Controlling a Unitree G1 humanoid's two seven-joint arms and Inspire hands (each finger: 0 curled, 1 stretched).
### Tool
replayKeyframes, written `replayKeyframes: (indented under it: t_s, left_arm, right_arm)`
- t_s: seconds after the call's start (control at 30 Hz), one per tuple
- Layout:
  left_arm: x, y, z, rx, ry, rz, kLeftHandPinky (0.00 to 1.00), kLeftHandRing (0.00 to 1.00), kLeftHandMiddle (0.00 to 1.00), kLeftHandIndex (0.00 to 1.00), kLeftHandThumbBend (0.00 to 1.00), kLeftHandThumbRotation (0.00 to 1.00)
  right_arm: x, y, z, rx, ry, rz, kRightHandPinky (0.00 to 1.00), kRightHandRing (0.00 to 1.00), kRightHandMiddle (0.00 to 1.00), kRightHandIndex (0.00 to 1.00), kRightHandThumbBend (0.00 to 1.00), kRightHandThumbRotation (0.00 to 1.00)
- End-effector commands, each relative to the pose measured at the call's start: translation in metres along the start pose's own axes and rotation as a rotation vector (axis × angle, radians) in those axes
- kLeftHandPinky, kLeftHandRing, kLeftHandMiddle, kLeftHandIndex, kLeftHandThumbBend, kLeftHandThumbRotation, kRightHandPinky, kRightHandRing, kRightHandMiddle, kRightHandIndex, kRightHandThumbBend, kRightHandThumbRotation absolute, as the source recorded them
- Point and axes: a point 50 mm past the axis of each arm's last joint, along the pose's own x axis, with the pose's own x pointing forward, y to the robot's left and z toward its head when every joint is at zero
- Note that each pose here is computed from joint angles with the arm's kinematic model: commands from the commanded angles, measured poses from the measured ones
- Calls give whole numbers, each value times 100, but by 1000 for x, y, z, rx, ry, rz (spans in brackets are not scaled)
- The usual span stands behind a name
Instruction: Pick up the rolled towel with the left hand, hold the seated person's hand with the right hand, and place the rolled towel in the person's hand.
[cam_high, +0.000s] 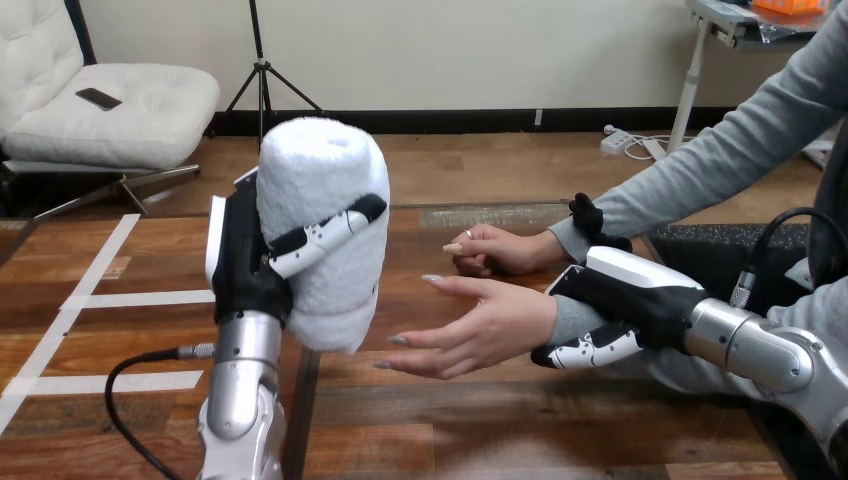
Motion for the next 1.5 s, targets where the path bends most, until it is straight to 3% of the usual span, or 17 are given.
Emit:
replayKeyframes:
  t_s: [0.0, 0.77, 1.47]
  left_arm:
    - [40, -20, 43, -50, -203, -31, 29, 33, 38, 41, 64, 0]
    - [40, -27, 40, -44, -193, -40, 28, 32, 38, 41, 63, 0]
    - [37, -45, 34, -113, -154, -83, 30, 34, 38, 41, 63, 0]
  right_arm:
    - [1, -41, 21, -67, -105, -130, 23, 27, 32, 35, 47, 32]
    - [0, -45, 22, -72, -116, -143, 23, 26, 32, 34, 46, 33]
    - [5, -51, 29, -61, -128, -149, 22, 26, 32, 34, 46, 33]
